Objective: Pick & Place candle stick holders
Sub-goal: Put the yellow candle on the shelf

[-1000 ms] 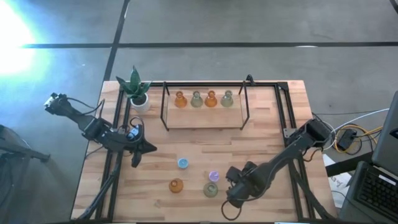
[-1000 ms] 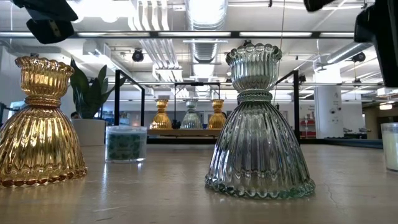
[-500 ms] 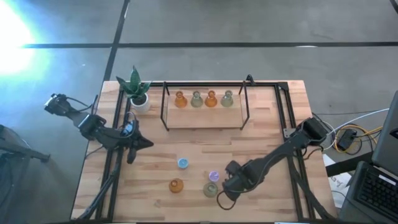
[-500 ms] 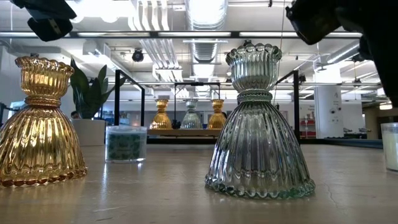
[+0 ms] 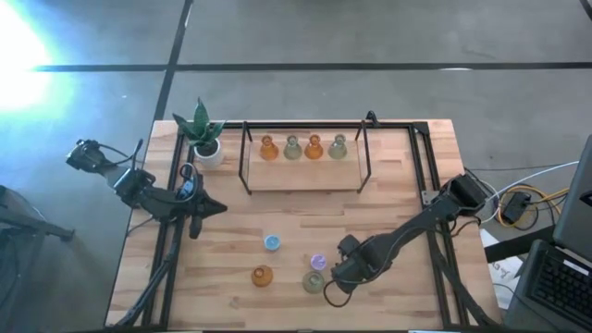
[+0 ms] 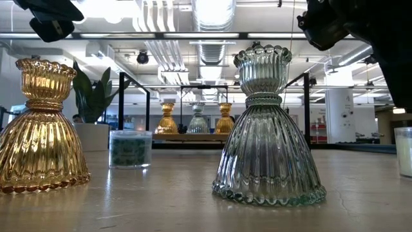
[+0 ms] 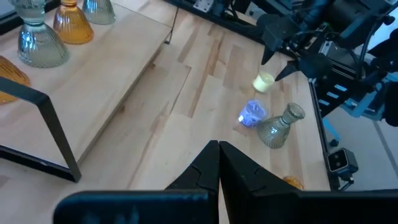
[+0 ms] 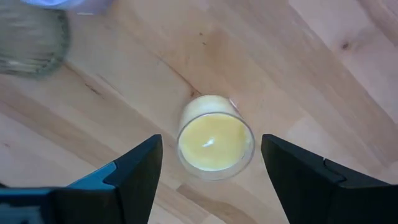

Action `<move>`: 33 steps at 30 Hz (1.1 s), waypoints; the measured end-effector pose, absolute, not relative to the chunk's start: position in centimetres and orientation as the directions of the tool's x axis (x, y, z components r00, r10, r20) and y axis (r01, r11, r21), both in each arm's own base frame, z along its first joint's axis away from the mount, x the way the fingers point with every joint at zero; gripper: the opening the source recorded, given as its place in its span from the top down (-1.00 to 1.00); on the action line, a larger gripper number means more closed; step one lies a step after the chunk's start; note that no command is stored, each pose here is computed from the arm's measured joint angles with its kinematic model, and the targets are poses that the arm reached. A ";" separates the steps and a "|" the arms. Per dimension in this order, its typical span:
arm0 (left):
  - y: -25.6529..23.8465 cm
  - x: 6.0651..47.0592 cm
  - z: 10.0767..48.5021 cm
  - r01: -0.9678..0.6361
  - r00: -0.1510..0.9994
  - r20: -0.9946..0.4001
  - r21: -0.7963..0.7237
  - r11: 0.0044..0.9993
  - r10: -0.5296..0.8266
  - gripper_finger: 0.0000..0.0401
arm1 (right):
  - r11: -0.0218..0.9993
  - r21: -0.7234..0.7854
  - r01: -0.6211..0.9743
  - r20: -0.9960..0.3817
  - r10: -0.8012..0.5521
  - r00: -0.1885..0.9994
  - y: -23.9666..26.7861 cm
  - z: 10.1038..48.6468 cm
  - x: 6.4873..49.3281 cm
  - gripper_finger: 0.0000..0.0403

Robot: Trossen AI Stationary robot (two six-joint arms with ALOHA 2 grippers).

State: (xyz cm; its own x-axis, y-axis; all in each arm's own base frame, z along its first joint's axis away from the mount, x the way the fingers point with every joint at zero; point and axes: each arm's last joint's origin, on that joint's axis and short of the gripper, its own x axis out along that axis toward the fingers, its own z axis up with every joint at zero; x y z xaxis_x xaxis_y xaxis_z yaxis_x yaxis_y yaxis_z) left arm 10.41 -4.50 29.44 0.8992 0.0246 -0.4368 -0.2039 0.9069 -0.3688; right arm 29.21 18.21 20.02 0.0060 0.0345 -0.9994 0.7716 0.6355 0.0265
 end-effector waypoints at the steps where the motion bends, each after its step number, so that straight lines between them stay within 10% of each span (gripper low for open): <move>1: -4.5 10.4 29.4 -0.206 0.899 -0.436 -0.368 0.907 0.027 0.94 | 0.638 0.030 0.769 -0.999 0.037 0.009 18.2 20.0 29.2 -0.36; 17: -4.3 10.3 29.3 -0.249 0.896 -0.435 -0.336 0.909 0.085 0.94 | 0.515 -0.008 0.857 -1.000 0.019 -0.021 17.9 19.8 28.9 -0.81; 33: -4.2 10.3 29.3 -0.266 0.894 -0.436 -0.324 0.908 0.107 0.94 | 0.512 0.070 0.856 -0.996 0.080 0.034 17.9 17.9 28.8 -0.83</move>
State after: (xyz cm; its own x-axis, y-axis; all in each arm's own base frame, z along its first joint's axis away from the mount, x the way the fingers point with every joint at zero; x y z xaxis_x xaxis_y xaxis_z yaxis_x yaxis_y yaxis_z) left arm 10.29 -4.22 29.28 0.8936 0.1068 -0.4361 -0.2664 0.9079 -0.3236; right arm 28.80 17.87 17.92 0.0341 0.0797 -0.9962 0.8563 0.5117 0.0702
